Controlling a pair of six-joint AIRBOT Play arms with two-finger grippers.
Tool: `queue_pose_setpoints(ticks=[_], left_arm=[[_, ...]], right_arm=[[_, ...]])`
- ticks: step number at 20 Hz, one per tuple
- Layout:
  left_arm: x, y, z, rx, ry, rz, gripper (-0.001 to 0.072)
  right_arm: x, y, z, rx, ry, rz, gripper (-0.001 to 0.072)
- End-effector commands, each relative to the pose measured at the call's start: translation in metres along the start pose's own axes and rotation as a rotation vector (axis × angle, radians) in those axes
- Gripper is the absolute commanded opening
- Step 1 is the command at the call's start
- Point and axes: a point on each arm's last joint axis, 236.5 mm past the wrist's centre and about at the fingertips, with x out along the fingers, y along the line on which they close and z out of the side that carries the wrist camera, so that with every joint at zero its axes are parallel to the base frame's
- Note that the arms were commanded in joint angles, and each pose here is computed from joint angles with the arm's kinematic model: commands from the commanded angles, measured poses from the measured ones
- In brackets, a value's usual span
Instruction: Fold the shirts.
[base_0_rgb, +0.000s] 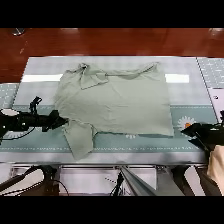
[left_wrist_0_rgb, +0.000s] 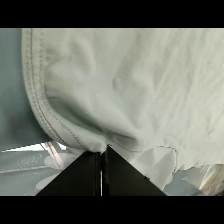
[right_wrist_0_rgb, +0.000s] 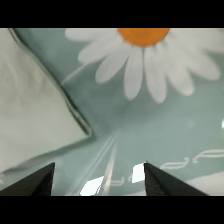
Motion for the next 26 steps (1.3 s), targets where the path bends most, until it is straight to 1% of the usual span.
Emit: queue_pose_setpoints(ticks=[1, 3, 5, 12, 15, 16, 17, 18, 19, 20, 21, 22, 24, 26], left_arm=[[0.000, -0.001, 0.001, -0.001, -0.002, -0.002, 0.0036], [0.000, -0.001, 0.000, 0.000, -0.001, -0.002, 0.0036], [0.000, -0.001, 0.000, -0.001, -0.001, -0.002, 0.0037], [0.001, -0.001, 0.000, 0.001, 0.001, -0.003, 0.0037], [0.001, -0.002, 0.000, 0.001, 0.001, -0.003, 0.0037], [0.001, -0.002, 0.000, 0.000, 0.001, -0.004, 0.0037], [0.001, -0.002, -0.001, 0.000, 0.004, -0.006, 0.0036], [0.001, -0.003, -0.002, -0.001, 0.009, -0.009, 0.0036], [0.000, -0.004, -0.003, 0.000, 0.014, -0.011, 0.0036], [0.000, -0.006, -0.002, -0.002, 0.010, -0.019, 0.0036], [-0.004, -0.015, 0.003, 0.000, 0.002, -0.044, 0.0036], [-0.012, -0.035, 0.013, 0.017, -0.023, -0.097, 0.0036], [-0.062, -0.119, 0.056, 0.123, -0.189, -0.321, 0.0036], [-0.166, -0.227, 0.099, 0.304, -0.477, -0.558, 0.0036]], right_arm=[[0.015, 0.009, -0.034, -0.041, 0.201, 0.026, 0.0632], [0.025, 0.010, -0.034, -0.045, 0.235, 0.028, 0.0632], [0.035, 0.015, -0.021, -0.029, 0.202, 0.047, 0.0631], [0.056, 0.048, 0.013, 0.051, 0.125, 0.222, 0.0620], [0.068, 0.057, 0.013, 0.023, 0.141, 0.220, 0.0620], [0.072, 0.060, 0.012, 0.010, 0.148, 0.216, 0.0606], [0.074, 0.067, 0.014, -0.008, 0.148, 0.218, 0.0466], [0.074, 0.076, 0.016, -0.030, 0.139, 0.231, 0.0264], [0.073, 0.090, 0.020, -0.082, 0.121, 0.257, 0.0044], [0.071, 0.101, 0.023, -0.130, 0.110, 0.268, 0.0020], [0.064, 0.114, 0.025, -0.178, 0.112, 0.279, 0.0019], [0.049, 0.135, 0.030, -0.253, 0.103, 0.302, 0.0019], [-0.008, 0.191, 0.058, -0.408, -0.026, 0.359, 0.0018], [-0.119, 0.268, 0.095, -0.571, -0.298, 0.442, 0.0018]])
